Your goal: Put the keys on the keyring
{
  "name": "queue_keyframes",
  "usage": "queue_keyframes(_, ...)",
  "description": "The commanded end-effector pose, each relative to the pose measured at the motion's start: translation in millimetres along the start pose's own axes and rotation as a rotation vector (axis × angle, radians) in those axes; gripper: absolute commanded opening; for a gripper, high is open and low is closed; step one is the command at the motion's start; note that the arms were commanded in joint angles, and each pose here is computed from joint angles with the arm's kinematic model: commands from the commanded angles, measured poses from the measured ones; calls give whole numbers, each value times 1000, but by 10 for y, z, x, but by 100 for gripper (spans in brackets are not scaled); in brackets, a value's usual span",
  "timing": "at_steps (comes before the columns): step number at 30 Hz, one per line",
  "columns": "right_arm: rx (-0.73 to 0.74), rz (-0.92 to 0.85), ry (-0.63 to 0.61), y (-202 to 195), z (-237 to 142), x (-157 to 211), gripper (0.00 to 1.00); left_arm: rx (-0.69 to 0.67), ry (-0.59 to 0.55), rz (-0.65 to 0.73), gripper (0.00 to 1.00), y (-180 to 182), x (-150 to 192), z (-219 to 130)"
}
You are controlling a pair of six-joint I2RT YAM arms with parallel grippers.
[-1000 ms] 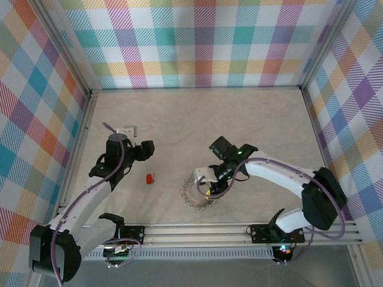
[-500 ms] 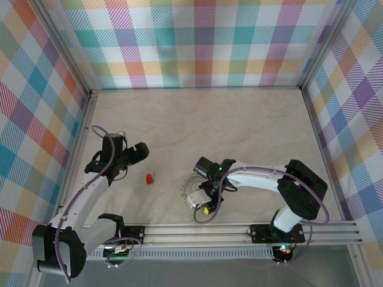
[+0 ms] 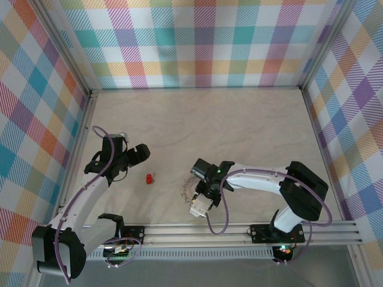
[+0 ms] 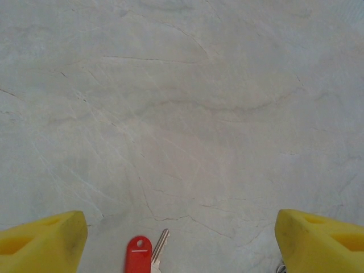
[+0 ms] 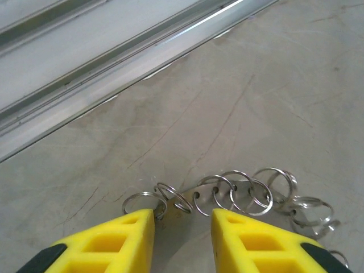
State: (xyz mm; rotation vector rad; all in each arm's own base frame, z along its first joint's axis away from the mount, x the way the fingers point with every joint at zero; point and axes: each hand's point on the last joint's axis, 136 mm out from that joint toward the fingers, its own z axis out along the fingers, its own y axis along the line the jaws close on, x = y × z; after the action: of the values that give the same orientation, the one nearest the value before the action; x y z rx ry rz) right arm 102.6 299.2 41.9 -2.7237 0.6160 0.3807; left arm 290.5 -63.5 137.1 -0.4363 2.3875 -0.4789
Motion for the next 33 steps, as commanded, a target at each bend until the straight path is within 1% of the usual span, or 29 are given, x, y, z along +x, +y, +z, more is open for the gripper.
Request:
queue_keyframes(1,-18,-100,13,-64,46,-8,32,9,-3,14,86,-16,-31,-80)
queue_keyframes(7,-73,-115,43,-48,184,28,29,18,6,21,86,-25,-8,-69)
queue_keyframes(13,-92,-124,38,-1,168,11,27,23,6,32,86,-36,-10,-69)
queue_keyframes(16,-106,-127,37,36,185,-8,24,23,10,35,86,-34,-6,-55)
queue_keyframes(29,-140,-145,58,113,182,-41,24,32,24,42,86,-65,-16,-33)
queue_keyframes(33,-141,-145,72,125,149,-27,21,34,24,42,86,-71,-27,-21)
